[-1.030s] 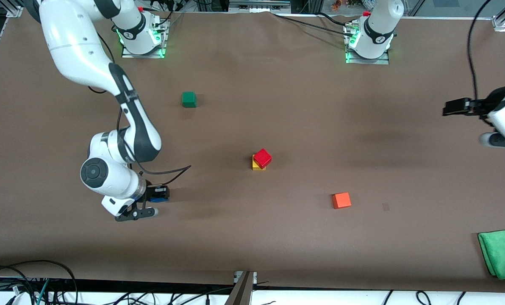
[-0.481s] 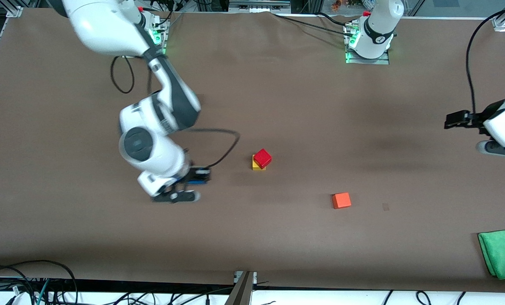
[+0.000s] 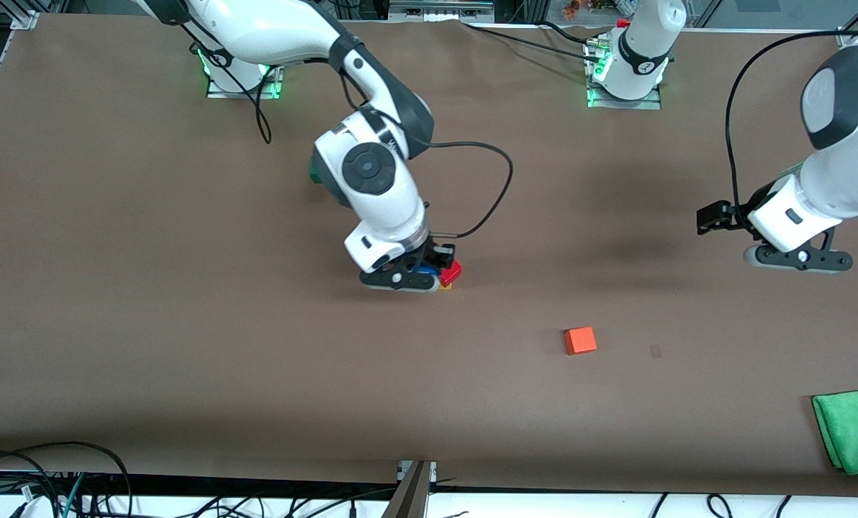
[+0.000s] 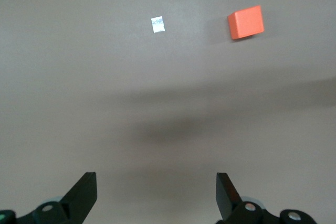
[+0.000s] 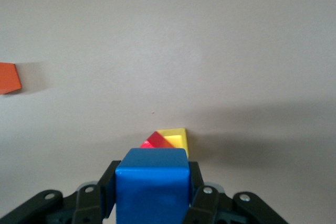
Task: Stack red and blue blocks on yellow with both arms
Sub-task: 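Carry the blue cube with the right gripper above the red cube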
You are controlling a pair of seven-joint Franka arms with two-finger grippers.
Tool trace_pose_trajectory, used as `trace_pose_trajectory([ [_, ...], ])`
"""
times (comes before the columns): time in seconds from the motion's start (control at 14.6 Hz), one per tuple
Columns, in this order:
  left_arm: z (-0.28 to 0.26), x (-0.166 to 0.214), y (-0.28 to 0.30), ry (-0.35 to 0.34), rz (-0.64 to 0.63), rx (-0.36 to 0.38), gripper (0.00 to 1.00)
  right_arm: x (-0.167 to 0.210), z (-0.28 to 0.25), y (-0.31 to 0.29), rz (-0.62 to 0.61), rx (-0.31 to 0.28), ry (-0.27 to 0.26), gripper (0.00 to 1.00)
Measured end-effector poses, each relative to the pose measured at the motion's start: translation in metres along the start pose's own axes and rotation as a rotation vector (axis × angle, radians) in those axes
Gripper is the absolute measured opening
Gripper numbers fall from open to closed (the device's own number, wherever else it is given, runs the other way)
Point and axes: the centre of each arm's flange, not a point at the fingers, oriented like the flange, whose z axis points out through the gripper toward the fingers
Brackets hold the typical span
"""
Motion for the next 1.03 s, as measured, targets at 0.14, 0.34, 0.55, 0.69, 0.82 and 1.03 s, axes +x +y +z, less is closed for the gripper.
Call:
trace_pose_trajectory([
  [0.14, -0.025, -0.014, -0.001, 0.022, -0.003, -0.006, 1.00, -0.008, 0.013, -0.006, -0.003, -0.018, 0.011, 0.56],
  [0.34, -0.062, -0.036, -0.001, 0.069, -0.004, -0.010, 1.00, -0.015, 0.030, -0.011, -0.001, -0.024, 0.020, 0.56],
  [0.55, -0.091, -0.053, 0.000, 0.121, -0.005, -0.011, 1.00, -0.024, 0.043, -0.019, 0.000, -0.023, 0.035, 0.56],
  [0.69, -0.108, -0.058, 0.000, 0.156, -0.012, -0.011, 1.00, -0.025, 0.046, -0.020, -0.001, -0.025, 0.036, 0.56],
  [0.82, -0.121, -0.060, 0.001, 0.168, -0.021, -0.011, 1.00, -0.027, 0.046, -0.021, -0.005, -0.026, 0.037, 0.56],
  [1.03, -0.129, -0.063, 0.001, 0.167, -0.023, -0.012, 1.00, -0.028, 0.046, -0.022, -0.007, -0.027, 0.039, 0.56],
])
